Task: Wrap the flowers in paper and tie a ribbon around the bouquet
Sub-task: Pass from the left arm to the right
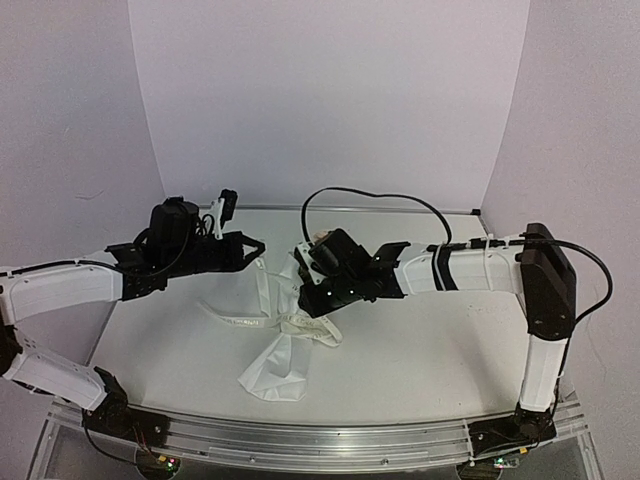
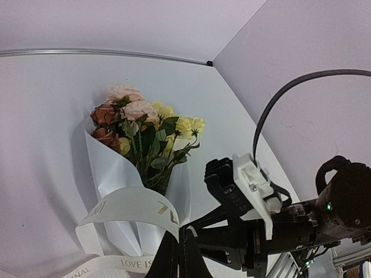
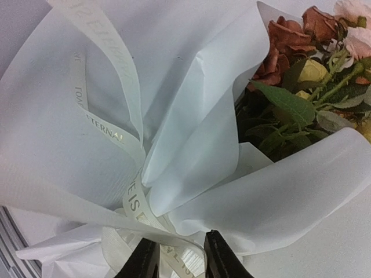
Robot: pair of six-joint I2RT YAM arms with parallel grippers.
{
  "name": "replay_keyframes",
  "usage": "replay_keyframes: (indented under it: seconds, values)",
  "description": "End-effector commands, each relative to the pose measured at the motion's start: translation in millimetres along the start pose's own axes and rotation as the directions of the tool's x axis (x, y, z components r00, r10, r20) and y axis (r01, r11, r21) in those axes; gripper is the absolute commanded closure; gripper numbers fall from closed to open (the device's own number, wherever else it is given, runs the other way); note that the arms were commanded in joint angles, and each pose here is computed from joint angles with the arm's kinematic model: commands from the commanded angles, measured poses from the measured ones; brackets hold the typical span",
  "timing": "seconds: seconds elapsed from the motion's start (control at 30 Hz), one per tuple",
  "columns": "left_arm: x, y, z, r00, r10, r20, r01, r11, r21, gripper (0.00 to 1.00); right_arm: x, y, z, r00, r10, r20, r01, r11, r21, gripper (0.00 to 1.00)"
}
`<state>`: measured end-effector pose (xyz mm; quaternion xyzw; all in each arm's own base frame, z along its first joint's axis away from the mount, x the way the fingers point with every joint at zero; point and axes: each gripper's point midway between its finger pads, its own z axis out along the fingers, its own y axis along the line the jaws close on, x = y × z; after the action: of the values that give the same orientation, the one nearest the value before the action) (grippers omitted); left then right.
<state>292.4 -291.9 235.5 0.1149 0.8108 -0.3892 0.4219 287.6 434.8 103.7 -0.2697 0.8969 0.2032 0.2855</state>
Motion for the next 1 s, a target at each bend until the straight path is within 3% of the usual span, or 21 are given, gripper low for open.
replay_keyframes:
  seconds: [0.0,0.07,0.17,0.37,0.5,0.7,0.87,0.97]
  values:
    - [-1.7,8.3,-11.8,0.999,-0.009,0.049,0.011,0.999,-0.033,1.0,-18.3,-3.8,-15.2,0.997,0.041,0.06,-0.042,0.999,0.009,0.93]
    - [0.2,13.6,-16.0,0.998,-0.017,0.059,0.021,0.998,-0.055,1.0,-18.4,-4.8,-16.9,0.997,0.05,0.061,-0.05,0.999,0.009,1.0]
    - [-1.0,15.2,-27.5,0.995,-0.011,0.1,0.016,0.998,-0.055,1.0,-19.1,-7.8,-20.3,0.995,0.072,0.064,-0.073,0.997,0.006,1.0]
    - [12.7,-24.4,-49.5,0.952,0.229,0.202,-0.247,0.966,0.071,1.0,-21.8,-12.3,-21.4,0.991,0.128,0.044,-0.126,0.991,-0.043,1.0]
    - [34.7,-66.4,-52.1,0.877,0.417,0.237,-0.457,0.876,0.151,0.98,-28.1,-13.8,-16.7,0.985,0.172,0.021,-0.17,0.981,-0.092,1.0]
    - [83.8,-108.6,-18.0,0.698,0.705,0.121,-0.715,0.68,0.164,0.95,-33.8,-11.3,-5.2,0.976,0.216,-0.02,-0.217,0.965,-0.15,1.0]
    - [121.1,-123.1,8.8,0.564,0.825,0.018,-0.812,0.551,0.194,0.88,-31.4,-15.7,2.9,0.97,0.239,-0.043,-0.243,0.957,-0.156,1.0]
    - [137.5,-130.6,15.2,0.544,0.838,-0.032,-0.807,0.533,0.255,0.78,-32.5,-15.7,5.2,0.969,0.242,-0.046,-0.246,0.956,-0.16,1.0]
